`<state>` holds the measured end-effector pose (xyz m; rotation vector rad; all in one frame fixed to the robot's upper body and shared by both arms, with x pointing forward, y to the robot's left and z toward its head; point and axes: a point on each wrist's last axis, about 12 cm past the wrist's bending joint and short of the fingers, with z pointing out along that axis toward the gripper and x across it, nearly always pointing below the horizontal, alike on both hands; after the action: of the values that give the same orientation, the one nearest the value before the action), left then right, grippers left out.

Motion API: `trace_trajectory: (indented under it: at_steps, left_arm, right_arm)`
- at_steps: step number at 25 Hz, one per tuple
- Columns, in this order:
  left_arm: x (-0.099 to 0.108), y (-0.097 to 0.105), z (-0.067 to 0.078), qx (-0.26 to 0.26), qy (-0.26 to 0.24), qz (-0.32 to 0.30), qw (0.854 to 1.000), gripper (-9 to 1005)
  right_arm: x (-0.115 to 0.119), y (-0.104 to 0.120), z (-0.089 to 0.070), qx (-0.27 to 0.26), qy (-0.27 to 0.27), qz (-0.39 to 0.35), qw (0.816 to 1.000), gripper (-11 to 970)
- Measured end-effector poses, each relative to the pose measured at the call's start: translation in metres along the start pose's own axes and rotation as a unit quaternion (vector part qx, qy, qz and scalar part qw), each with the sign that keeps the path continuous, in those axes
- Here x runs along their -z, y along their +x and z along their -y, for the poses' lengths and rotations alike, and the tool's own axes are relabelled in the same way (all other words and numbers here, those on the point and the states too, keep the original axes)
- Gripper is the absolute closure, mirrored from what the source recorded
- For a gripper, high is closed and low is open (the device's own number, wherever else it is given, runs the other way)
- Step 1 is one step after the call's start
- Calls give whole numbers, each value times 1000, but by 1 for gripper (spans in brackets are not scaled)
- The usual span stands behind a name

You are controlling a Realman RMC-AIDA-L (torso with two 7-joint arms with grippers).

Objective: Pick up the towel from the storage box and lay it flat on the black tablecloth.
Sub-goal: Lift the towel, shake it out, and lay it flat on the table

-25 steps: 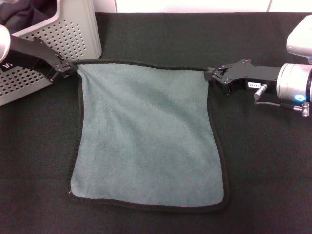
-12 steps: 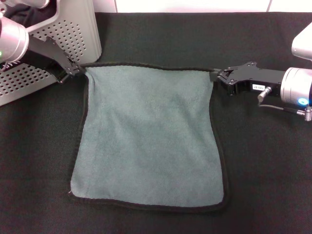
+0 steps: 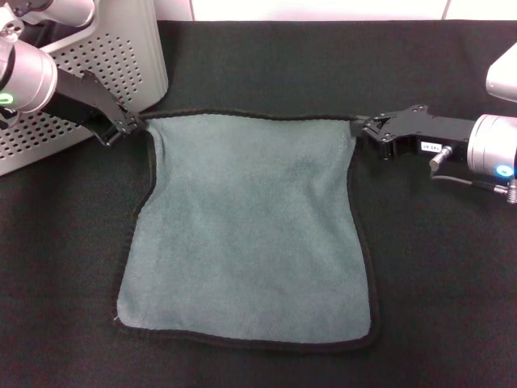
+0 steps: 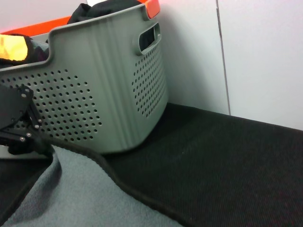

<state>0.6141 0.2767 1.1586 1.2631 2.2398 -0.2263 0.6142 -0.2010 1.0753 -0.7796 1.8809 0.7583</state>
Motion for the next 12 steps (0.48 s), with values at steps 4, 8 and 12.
trace_trajectory:
  at_steps: [4,8,12]
  left_arm:
    - [-1,1,0,1,-2,1,1000,987]
    - [-3,2,1,1,-2,-4,1000,987]
    - [-8,2,4,1,-1,-13,1000,950]
  right_arm:
    - [2,1,1,-1,3,2,1000,952]
    - [1,1,1,2,3,0,1000,952]
    - [0,1,3,4,12,-3,1000,936]
